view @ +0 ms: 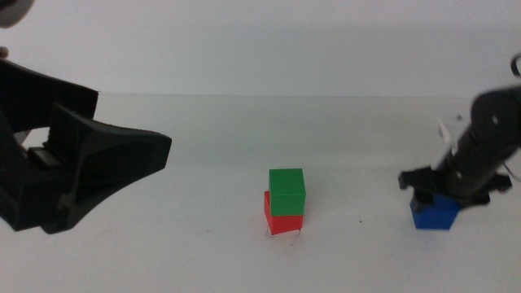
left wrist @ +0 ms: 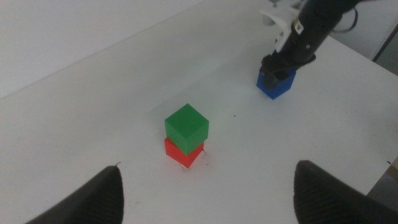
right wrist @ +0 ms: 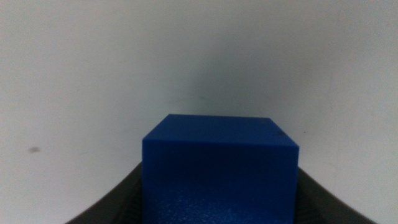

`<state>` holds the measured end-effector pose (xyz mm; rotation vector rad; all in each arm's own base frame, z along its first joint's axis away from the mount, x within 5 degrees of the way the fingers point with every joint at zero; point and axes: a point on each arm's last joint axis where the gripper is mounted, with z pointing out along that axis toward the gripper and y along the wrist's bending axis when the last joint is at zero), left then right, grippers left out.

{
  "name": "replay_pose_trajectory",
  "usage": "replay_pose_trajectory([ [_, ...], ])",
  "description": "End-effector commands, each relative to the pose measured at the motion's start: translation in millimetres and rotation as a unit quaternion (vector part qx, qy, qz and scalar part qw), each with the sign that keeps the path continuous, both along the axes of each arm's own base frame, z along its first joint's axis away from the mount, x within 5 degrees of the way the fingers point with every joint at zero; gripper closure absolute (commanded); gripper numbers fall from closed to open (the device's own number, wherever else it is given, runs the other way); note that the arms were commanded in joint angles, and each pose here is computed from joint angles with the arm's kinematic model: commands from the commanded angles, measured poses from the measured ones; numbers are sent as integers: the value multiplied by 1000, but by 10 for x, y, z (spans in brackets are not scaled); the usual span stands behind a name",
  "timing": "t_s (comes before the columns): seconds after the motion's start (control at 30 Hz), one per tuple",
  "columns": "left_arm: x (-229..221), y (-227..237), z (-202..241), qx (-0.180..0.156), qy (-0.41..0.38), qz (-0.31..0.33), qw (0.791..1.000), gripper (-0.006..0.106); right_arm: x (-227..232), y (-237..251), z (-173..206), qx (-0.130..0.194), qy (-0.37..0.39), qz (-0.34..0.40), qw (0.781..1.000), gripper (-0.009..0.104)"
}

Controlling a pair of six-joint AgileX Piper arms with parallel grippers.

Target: Stack red cubes first, then green, then blue cubes in a specific spot.

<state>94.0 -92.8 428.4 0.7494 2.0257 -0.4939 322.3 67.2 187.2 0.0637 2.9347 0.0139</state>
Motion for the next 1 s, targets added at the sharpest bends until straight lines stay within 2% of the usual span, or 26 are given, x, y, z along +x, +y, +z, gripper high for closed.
replay_pose_trajectory([
  [0.0,-17,11,11,-6,-6,-2,1000,7,17,155,340,-22,-18,20,999,97],
  [0.13,-17,11,11,-6,-6,-2,1000,7,5,689,906,-43,-59,45,996,97],
  [0.23,-17,11,11,-6,-6,-2,1000,7,-36,1168,1133,-39,-112,73,990,97],
  [0.3,-17,11,11,-6,-6,-2,1000,7,-98,1450,1212,-31,-111,81,990,97],
  [0.5,-17,11,11,-6,-6,-2,1000,7,-157,1979,1227,-21,-107,110,988,97],
  [0.57,-17,11,11,-6,-6,-2,1000,7,-131,2024,1172,-13,-99,97,990,97],
  [0.7,-17,11,11,-6,-6,-2,1000,7,-92,2056,1062,-21,-94,77,992,97],
  [0.87,-17,11,11,-6,-6,-2,1000,7,-92,2139,1005,1,-91,81,993,97],
  [0.97,-17,11,11,-6,-6,-2,1000,7,-87,2151,976,2,-87,81,993,97],
])
